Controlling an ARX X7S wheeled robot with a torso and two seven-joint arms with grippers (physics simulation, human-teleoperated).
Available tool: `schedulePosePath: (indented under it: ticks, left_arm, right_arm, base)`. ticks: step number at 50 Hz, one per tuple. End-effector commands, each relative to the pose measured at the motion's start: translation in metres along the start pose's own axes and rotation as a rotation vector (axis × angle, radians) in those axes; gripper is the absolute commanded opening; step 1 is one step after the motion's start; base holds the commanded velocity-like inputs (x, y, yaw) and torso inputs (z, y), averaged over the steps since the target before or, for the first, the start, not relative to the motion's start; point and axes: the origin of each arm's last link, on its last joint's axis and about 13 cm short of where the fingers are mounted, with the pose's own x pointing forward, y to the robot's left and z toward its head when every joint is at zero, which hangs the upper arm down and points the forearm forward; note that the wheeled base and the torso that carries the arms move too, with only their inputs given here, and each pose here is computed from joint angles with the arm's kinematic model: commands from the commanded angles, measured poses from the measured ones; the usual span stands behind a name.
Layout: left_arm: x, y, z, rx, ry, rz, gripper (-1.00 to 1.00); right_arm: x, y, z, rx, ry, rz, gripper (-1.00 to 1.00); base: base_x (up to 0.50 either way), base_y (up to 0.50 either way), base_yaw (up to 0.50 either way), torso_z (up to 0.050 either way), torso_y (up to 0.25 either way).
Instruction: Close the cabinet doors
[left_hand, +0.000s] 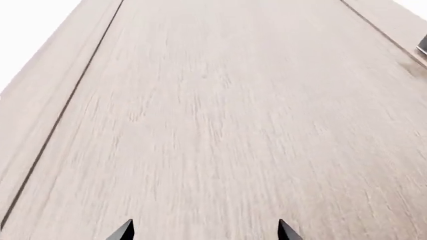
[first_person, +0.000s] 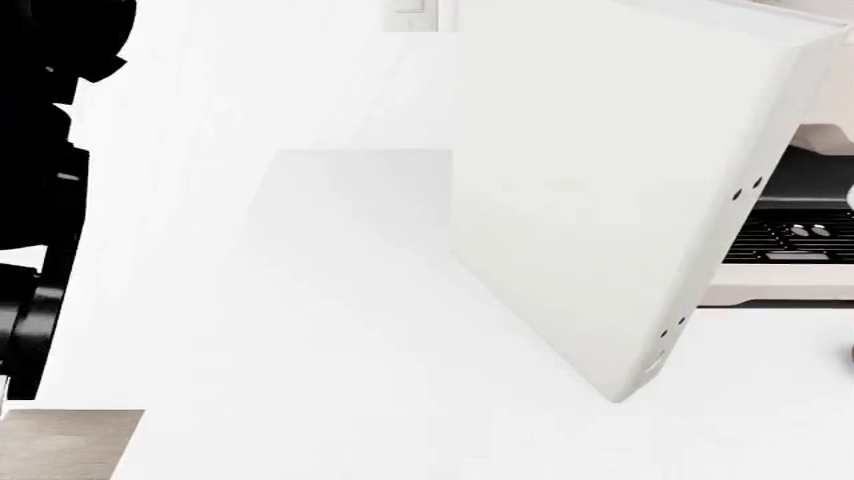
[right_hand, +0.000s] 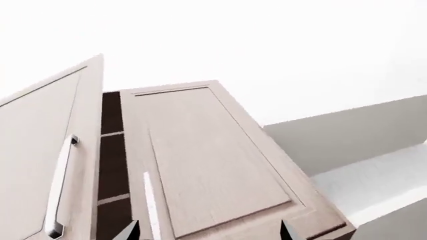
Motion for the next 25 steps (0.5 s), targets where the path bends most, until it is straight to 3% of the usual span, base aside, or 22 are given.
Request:
schedulePosePath:
  ticks: [1, 5, 11, 25]
  left_arm:
    - [-0.004, -0.054, -0.041, -0.121, 0.101, -0.196, 1.00]
    - [-0.002, -0.052, -0.054, -0.110, 0.135, -0.187, 1.00]
    - [-0.007, -0.051, -0.077, -0.010, 0.170, -0.231, 1.00]
    - [-0.011, -0.050, -0.094, 0.065, 0.202, -0.283, 1.00]
  right_arm:
    - [-0.017, -0.020, 0.043, -0.347, 0.013, 0.062, 1.00]
    - [-0.019, -0.022, 0.049, -0.359, 0.012, 0.059, 1.00]
    - [-0.019, -0.024, 0.052, -0.363, 0.015, 0.059, 1.00]
    - [-0.020, -0.024, 0.052, -0.371, 0.016, 0.054, 1.00]
  base:
    - [0.00, 0.00, 0.00, 0.000, 0.000]
    - [0.00, 0.00, 0.00, 0.000, 0.000]
    - [0.00, 0.00, 0.00, 0.000, 0.000]
    - [0.00, 0.00, -0.01, 0.000, 0.000]
